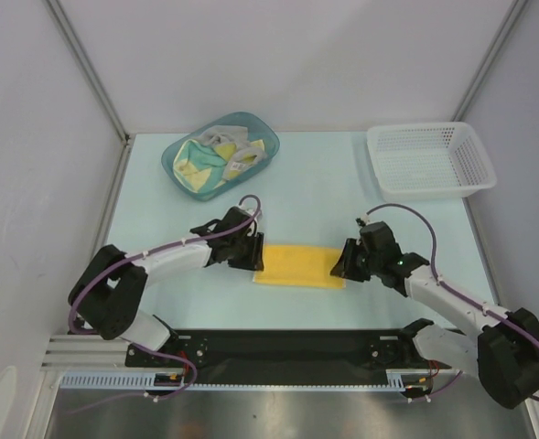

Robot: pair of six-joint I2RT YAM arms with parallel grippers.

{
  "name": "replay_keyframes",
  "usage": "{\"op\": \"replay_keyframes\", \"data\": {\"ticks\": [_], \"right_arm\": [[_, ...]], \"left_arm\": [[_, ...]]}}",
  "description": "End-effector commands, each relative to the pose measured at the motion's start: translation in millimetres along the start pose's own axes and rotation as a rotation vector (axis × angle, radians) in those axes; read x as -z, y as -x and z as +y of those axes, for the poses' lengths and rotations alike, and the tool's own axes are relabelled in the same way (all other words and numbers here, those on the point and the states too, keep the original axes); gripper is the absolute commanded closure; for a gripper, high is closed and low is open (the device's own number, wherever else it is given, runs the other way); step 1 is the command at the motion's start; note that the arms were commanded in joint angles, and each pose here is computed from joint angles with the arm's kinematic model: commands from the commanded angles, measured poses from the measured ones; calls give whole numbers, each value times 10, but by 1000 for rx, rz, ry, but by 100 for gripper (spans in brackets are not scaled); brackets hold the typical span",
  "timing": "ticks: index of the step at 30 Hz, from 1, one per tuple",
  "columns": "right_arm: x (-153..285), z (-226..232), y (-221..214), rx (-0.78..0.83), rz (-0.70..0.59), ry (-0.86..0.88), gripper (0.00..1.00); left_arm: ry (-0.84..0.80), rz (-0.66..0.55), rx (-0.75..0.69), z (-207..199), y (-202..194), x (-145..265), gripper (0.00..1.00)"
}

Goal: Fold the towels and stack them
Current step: Fold the towel, then neatly place the folded towel into the bin

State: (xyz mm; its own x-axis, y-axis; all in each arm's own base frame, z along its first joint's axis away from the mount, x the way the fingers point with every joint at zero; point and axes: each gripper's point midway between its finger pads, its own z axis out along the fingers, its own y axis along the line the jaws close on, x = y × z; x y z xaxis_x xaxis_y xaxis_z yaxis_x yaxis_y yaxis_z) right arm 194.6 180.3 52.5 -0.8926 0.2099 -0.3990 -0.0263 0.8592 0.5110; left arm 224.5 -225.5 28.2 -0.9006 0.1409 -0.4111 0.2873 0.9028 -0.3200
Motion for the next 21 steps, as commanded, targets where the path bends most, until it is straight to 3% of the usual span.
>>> {"op": "replay_keyframes", "data": {"ticks": [1,5,10,21], "right_arm": [[130,182,573,2,-137,65,73],[-22,76,740,10,-107,60,75],[-228,-30,775,-6,-98,68,75],[-273,-421,682,20,-110,-84,72]], "left_arm": [[24,-109,2,-112,399,228,52],[62,-130,-2,-145,610,330,49],[-85,-166,-54,-441,796,223,48],[86,-32,-44,-44,564,-315,50]]}}
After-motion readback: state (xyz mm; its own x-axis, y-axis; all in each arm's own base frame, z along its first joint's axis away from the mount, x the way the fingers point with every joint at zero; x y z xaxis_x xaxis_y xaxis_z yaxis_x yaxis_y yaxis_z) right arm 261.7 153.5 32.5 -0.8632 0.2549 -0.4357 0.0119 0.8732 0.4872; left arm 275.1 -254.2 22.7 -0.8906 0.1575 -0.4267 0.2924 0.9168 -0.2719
